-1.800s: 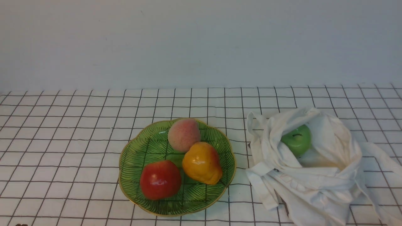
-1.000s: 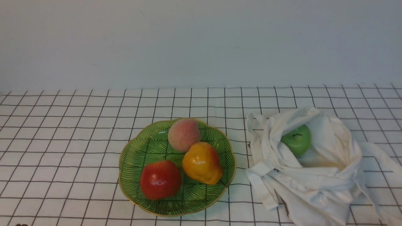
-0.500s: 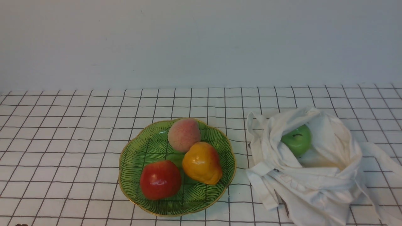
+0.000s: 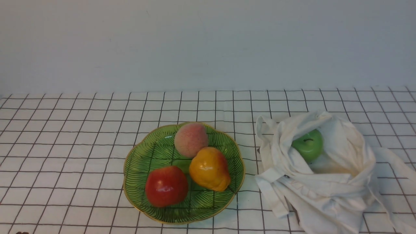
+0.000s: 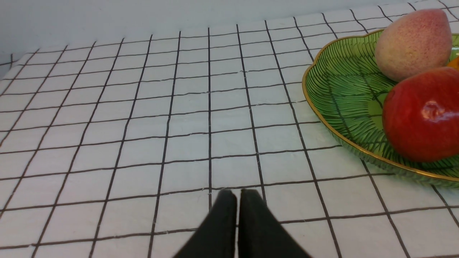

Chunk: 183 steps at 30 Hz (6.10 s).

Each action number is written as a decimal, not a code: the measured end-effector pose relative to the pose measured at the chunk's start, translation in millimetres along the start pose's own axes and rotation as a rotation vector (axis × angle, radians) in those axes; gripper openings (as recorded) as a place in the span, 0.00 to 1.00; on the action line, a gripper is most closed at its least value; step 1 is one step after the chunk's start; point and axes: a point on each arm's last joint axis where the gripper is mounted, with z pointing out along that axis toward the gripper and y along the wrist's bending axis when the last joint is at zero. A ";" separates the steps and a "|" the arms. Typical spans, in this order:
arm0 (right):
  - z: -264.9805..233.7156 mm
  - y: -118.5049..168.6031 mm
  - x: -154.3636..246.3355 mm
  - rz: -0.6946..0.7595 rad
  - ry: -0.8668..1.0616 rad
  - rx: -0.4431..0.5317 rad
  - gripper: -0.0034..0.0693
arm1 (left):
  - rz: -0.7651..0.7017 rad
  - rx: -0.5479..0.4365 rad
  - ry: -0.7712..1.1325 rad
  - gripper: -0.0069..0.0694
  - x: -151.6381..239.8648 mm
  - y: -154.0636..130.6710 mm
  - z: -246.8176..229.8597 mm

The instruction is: Take the fruit out of the bag on the white checkered tablecloth and place them on the plate.

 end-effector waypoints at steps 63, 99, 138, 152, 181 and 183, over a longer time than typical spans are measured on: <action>262.4 12.5 106.7 -0.440 1.445 0.119 0.70 | 0.000 0.000 0.000 0.08 0.0 0.0 0.0; 208.6 193.6 217.6 -0.558 1.549 -0.512 0.70 | 0.000 0.000 0.000 0.08 0.0 0.0 0.0; 133.4 189.6 -141.2 -0.608 0.863 -0.212 0.03 | 0.000 0.000 0.000 0.08 0.0 0.0 0.0; -7.0 56.3 -89.9 -0.387 0.279 -0.531 0.03 | 0.000 0.000 0.000 0.08 0.0 0.0 0.0; -15.9 53.0 -54.4 -0.378 0.187 -0.693 0.03 | 0.000 0.000 0.000 0.08 0.0 0.0 0.0; -15.9 52.6 -53.5 -0.387 0.192 -0.692 0.03 | 0.000 0.000 0.000 0.08 0.0 0.0 0.0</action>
